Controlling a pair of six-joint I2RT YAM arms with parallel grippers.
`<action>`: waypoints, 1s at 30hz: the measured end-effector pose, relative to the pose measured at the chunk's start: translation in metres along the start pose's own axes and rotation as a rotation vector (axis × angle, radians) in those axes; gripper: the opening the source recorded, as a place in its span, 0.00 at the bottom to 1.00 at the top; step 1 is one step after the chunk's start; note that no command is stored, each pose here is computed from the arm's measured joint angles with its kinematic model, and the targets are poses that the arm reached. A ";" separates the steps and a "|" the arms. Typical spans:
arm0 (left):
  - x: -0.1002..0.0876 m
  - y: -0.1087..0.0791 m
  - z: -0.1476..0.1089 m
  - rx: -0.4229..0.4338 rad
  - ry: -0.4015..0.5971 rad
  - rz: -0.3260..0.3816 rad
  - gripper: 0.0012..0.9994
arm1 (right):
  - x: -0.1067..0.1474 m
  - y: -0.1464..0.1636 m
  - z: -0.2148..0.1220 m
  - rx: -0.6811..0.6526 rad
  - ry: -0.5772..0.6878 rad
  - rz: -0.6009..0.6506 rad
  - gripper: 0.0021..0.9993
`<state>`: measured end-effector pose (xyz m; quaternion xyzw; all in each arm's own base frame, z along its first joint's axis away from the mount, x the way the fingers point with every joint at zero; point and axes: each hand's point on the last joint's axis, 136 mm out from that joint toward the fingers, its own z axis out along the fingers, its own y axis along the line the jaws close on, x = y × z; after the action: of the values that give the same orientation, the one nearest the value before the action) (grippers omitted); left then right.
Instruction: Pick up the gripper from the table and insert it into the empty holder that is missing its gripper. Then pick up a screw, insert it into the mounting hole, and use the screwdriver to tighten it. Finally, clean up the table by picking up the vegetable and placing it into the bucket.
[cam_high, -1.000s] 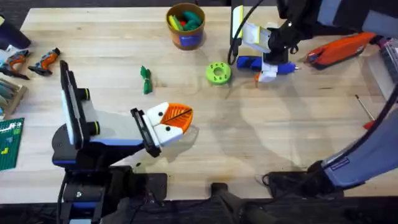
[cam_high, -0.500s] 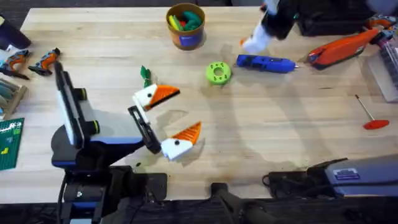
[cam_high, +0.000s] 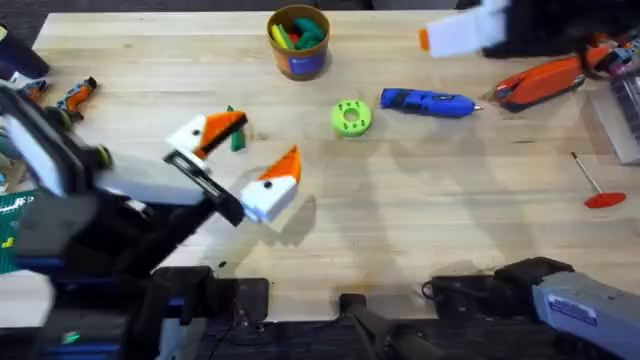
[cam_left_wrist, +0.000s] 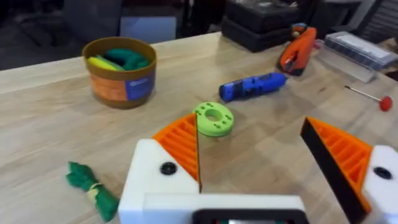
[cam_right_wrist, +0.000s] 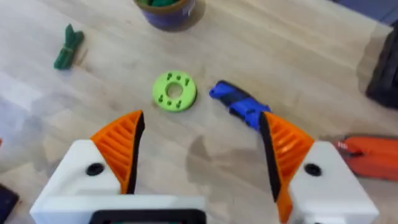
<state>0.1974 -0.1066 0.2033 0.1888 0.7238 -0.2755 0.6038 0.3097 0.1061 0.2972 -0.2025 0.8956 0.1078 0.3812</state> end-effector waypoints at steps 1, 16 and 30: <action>-0.006 0.002 -0.002 -0.021 0.017 -0.002 0.99 | 0.005 0.001 -0.008 0.004 0.009 0.011 0.98; -0.060 0.055 0.002 -0.289 0.491 -0.133 0.99 | 0.109 0.010 -0.015 0.040 0.084 0.161 0.98; -0.003 0.110 0.029 -0.389 0.839 -0.275 0.99 | 0.130 0.010 -0.006 0.042 0.115 0.194 0.98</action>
<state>0.2869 -0.0392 0.1835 0.0697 0.9613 -0.1122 0.2419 0.2194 0.0767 0.2072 -0.1127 0.9334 0.1138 0.3212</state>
